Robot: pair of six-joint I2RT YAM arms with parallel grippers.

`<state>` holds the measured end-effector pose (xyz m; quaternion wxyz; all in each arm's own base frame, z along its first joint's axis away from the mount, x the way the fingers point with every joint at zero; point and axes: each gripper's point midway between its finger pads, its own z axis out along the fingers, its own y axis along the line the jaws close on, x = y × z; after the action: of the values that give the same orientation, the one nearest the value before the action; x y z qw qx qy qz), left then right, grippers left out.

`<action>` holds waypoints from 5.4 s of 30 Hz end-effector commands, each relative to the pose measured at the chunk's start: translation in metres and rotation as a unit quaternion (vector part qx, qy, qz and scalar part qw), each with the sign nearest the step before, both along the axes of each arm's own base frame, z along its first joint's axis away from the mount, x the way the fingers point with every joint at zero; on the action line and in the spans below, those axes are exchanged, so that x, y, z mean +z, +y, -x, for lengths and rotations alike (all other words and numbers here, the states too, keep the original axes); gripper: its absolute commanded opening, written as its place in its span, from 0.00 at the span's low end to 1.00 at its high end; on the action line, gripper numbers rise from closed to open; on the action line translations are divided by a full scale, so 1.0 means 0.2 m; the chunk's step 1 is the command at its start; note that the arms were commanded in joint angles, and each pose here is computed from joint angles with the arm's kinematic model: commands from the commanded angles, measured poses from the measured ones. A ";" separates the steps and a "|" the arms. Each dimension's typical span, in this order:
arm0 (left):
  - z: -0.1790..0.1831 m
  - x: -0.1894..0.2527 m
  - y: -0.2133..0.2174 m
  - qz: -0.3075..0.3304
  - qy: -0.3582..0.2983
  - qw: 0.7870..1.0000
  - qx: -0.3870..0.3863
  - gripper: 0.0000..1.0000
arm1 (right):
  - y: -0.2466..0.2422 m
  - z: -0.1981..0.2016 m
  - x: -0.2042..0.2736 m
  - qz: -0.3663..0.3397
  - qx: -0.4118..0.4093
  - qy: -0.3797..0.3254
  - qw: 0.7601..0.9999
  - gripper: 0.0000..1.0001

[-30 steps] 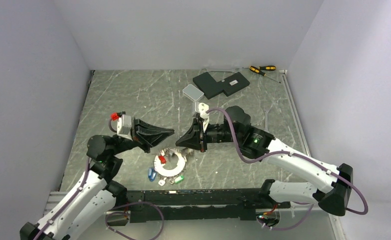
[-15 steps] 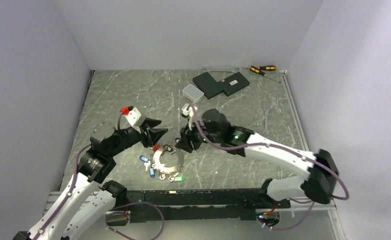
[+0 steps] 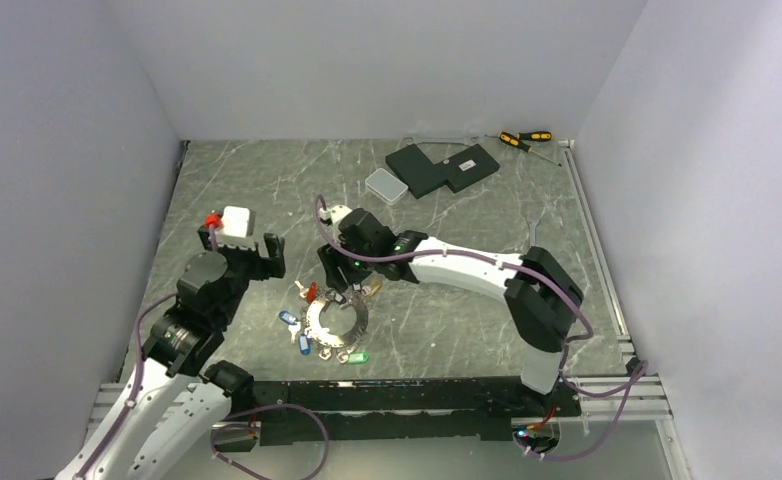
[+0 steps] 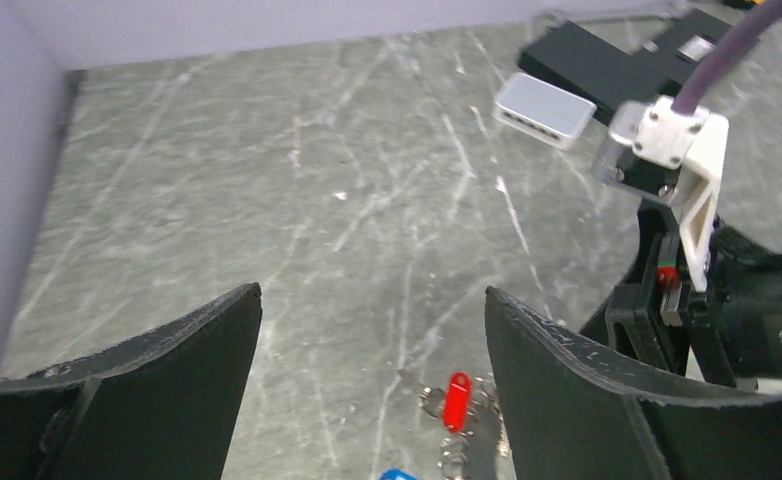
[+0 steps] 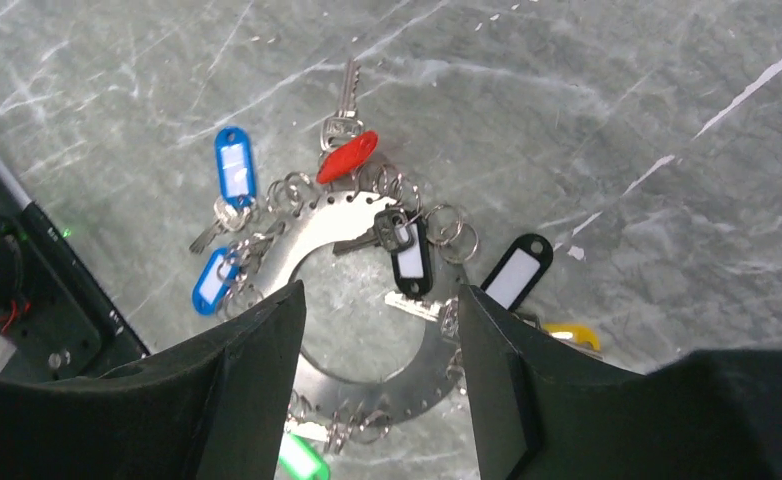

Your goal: Put the keys on the keyring

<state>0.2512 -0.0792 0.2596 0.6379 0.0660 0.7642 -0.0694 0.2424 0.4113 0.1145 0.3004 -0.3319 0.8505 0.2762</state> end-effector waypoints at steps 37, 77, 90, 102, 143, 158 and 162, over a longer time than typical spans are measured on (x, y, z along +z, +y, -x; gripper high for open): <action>0.07 0.20 0.27 0.013 -0.072 0.990 0.119 0.89 | 0.12 0.06 -0.48 0.177 -0.084 0.033 0.980 0.24; 0.06 0.20 0.26 0.008 -0.072 0.991 0.111 0.88 | 0.14 0.05 -0.29 0.185 -0.049 -0.031 0.981 0.15; 0.07 0.20 0.26 0.006 -0.077 0.992 0.105 0.88 | 0.10 0.03 0.08 0.168 0.027 -0.103 0.980 0.00; 0.14 0.28 0.10 0.018 -0.114 0.993 -0.004 0.84 | -0.07 0.13 0.55 0.073 0.164 -0.182 0.967 0.00; 0.58 0.24 -0.74 0.082 -0.096 0.816 -0.564 0.61 | -0.31 0.55 1.09 -0.101 0.304 -0.268 0.909 0.00; 0.58 0.23 -0.77 0.094 -0.088 0.797 -0.590 0.45 | -0.30 0.59 1.16 -0.136 0.313 -0.286 0.895 0.00; 0.58 0.24 -0.78 0.099 -0.090 0.793 -0.595 0.39 | -0.30 0.60 1.17 -0.140 0.318 -0.285 0.894 0.00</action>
<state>0.1384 -0.2336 0.2991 0.5342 0.4418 0.5254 -0.4934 0.1267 0.3451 0.3111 0.4192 -0.6085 0.5810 0.3412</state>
